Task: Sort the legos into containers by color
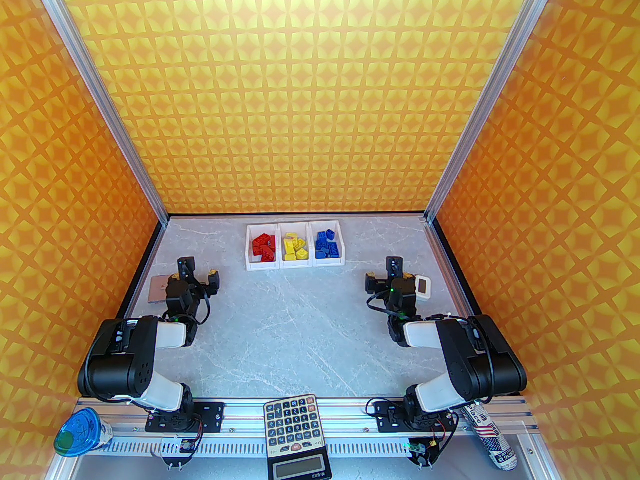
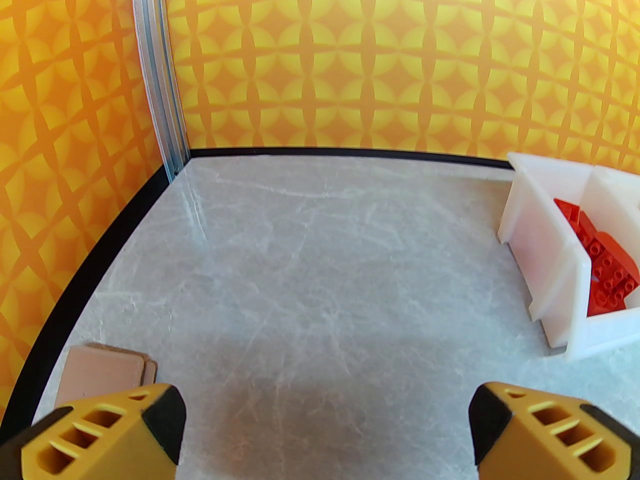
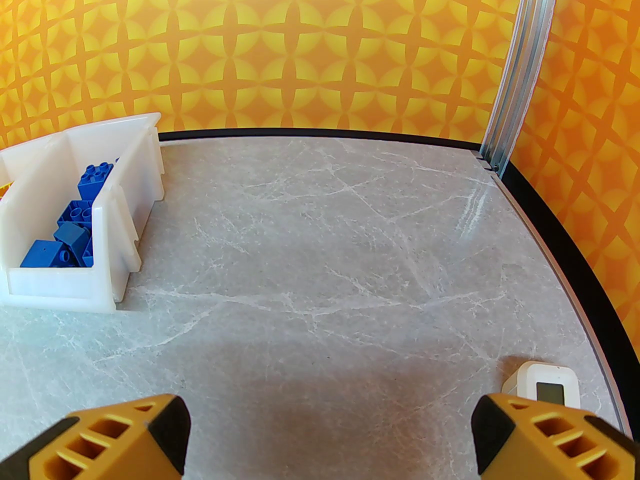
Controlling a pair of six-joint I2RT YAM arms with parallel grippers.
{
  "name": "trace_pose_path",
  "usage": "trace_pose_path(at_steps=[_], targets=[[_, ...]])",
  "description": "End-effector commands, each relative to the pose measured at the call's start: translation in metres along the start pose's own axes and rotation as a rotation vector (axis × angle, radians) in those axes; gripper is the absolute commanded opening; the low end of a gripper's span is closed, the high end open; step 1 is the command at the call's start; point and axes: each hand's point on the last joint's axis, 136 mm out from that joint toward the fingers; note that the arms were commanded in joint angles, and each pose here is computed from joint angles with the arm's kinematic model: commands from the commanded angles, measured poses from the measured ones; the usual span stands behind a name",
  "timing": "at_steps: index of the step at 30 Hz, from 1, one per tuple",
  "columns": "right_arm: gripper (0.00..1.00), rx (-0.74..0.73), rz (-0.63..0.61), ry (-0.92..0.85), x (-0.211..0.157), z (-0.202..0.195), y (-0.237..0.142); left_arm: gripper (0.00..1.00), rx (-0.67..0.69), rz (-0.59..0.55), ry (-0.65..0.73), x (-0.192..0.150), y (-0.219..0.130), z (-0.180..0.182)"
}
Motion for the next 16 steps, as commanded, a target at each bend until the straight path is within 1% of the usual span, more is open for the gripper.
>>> trace_pose_path(at_steps=[1, 16], targets=[[0.98, 0.022, -0.032, 0.020, 0.0133, 0.0050, 0.0012, 0.99, -0.019, 0.015, 0.008, -0.0025, 0.0031, -0.0027], [0.99, 0.027, -0.031, 0.019, 0.0138, 0.0057, 0.0015, 0.99, -0.019, 0.015, 0.008, -0.0025, 0.0030, -0.0026]])
Point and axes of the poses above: each hand's point on the last joint's axis, 136 mm out from that joint toward the fingers, its own y axis out along the fingers, its own z axis along the line the jaws close on, x = y × z, and after that the axes turned 11 degrees about y, right-handed
